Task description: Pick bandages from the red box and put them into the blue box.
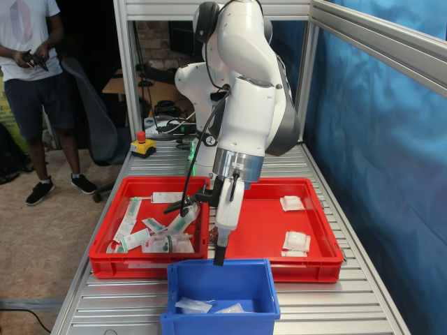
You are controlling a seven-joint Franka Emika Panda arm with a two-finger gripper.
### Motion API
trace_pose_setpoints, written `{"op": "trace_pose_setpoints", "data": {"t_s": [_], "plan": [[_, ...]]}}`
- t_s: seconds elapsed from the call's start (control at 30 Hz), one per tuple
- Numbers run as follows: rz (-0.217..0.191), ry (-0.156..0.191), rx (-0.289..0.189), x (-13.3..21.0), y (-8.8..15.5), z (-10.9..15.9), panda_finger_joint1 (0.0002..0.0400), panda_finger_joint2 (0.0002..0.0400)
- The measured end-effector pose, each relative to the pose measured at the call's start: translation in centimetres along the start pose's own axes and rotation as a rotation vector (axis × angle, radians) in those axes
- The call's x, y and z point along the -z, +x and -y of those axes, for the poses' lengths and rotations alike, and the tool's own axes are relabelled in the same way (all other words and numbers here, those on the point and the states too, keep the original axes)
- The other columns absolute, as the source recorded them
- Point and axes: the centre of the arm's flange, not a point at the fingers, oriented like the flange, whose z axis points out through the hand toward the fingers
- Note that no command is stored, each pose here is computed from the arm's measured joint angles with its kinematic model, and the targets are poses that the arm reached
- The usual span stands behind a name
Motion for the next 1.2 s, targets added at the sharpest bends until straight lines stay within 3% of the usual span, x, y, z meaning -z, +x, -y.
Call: {"op": "trace_pose_setpoints", "data": {"t_s": [0.07,0.1,0.23,0.27,0.4,0.43,0.7,1.2], "plan": [[0.0,0.0,0.0,0.0,0.0,0.0,0.0262,0.0262],[0.0,0.0,0.0,0.0,0.0,0.0,0.0312,0.0312],[0.0,0.0,0.0,0.0,0.0,0.0,0.0312,0.0312],[0.0,0.0,0.001,0.0,0.0,0.0,0.0362,0.0362],[0.007,0.001,0.005,0.2,-0.3,-0.3,0.0362,0.0362],[0.008,0.002,0.007,0.2,-0.4,-0.4,0.0393,0.0393],[0.032,-0.004,0.024,1.2,-1.6,-1.6,0.0399,0.0399],[0.151,-0.034,0.063,8.4,-4.1,-3.4,0.04,0.04]]}}
